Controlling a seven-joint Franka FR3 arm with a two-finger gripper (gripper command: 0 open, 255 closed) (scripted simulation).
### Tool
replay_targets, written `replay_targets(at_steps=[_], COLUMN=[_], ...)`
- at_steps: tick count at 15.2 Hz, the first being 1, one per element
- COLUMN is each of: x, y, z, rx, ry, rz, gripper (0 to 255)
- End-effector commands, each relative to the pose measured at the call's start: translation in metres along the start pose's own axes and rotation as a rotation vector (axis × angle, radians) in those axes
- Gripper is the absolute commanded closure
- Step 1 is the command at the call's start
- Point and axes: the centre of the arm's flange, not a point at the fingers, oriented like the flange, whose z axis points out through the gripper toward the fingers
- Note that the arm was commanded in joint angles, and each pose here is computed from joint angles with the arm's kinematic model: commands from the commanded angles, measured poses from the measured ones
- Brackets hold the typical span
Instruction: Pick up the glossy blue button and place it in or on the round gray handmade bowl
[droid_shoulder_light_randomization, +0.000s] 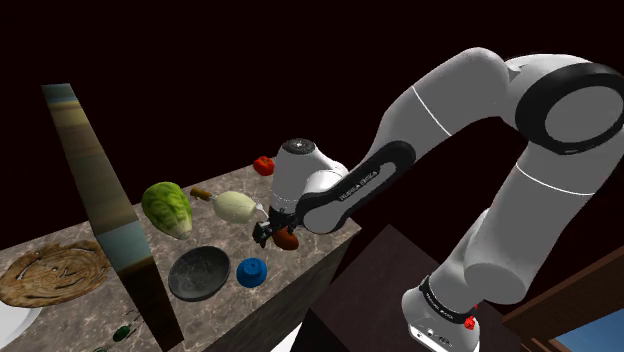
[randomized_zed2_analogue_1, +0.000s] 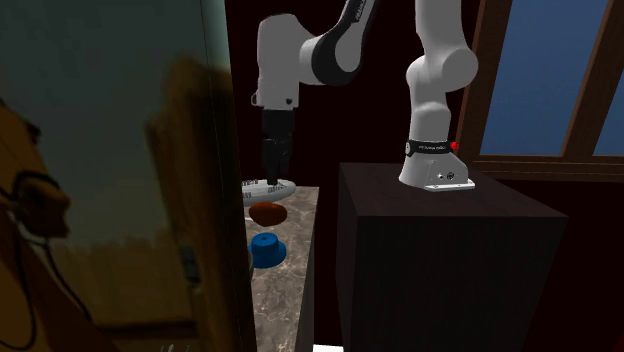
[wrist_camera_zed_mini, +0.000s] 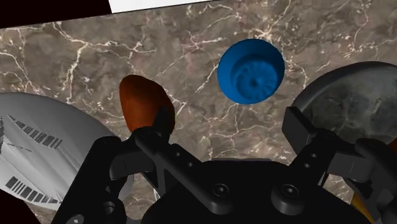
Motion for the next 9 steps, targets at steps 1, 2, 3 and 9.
replay_targets(at_steps=[1, 2, 3, 9], x=[0.003, 0.006, 0.009, 0.023], y=[-0.013, -0.02, -0.026, -0.058], z=[0.025, 0.036, 0.047, 0.105], rx=[-0.002, -0.004, -0.005, -0.012], ry=[0.003, 0.005, 0.006, 0.013], rz=[0.002, 0.003, 0.004, 0.009], gripper=[0, 0, 0, 0])
